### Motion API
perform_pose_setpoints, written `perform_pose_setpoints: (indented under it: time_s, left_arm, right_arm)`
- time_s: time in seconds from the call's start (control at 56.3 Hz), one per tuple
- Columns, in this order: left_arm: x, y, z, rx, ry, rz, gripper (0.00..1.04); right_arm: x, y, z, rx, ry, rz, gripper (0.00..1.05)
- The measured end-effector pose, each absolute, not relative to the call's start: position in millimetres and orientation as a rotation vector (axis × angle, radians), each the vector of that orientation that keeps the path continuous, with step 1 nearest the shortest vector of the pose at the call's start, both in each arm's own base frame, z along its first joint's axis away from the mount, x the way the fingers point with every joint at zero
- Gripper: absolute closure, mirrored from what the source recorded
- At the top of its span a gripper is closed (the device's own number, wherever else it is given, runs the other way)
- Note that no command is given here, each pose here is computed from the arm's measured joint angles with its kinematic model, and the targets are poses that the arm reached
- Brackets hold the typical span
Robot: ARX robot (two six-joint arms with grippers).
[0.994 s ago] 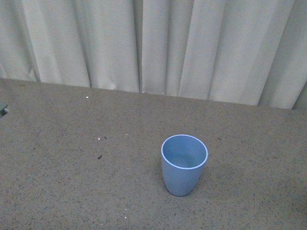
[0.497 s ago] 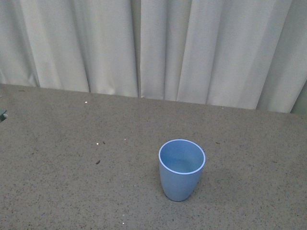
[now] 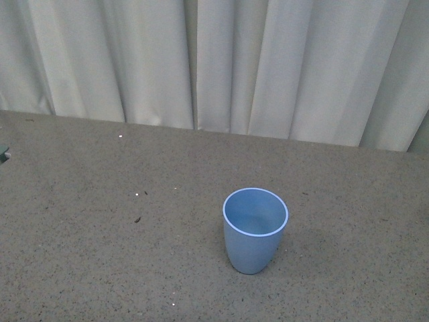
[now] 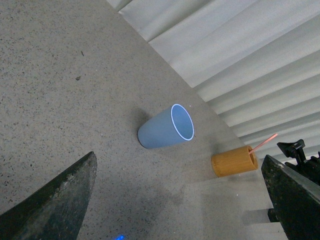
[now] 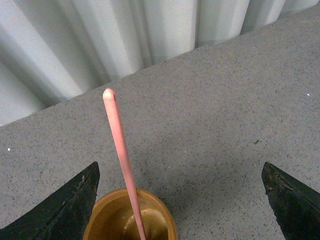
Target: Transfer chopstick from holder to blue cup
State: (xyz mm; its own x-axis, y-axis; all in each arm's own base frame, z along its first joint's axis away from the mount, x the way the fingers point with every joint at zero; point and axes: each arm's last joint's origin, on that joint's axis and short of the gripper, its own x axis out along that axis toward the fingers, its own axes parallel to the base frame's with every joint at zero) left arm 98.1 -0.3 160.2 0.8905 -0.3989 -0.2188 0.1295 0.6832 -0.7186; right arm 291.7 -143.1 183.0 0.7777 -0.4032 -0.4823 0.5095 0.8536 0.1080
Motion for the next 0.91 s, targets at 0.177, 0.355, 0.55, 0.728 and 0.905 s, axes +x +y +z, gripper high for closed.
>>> perform_pose_setpoints:
  time_s: [0.177, 0.355, 0.55, 0.728, 0.905]
  left_arm:
    - [98, 0, 160, -0.766, 0.377, -0.304, 0.07]
    - [98, 0, 160, -0.766, 0.377, -0.304, 0.07]
    - [98, 0, 160, -0.765, 0.377, -0.304, 0.07]
    - [98, 0, 160, -0.765, 0.377, -0.304, 0.07]
    - [98, 0, 160, -0.766, 0.377, -0.304, 0.07]
  right_arm:
    - [299, -146, 176, 0.247, 0.481, -0.486, 0.09]
    - [306, -150, 169, 0.253, 0.493, -0.475, 0.09]
    - [315, -155, 170, 0.239, 0.488, -0.474, 0.09]
    - [324, -157, 172, 0.233, 0.486, -0.471, 0.09]
    - [330, -159, 172, 0.229, 0.483, -0.478, 0.09]
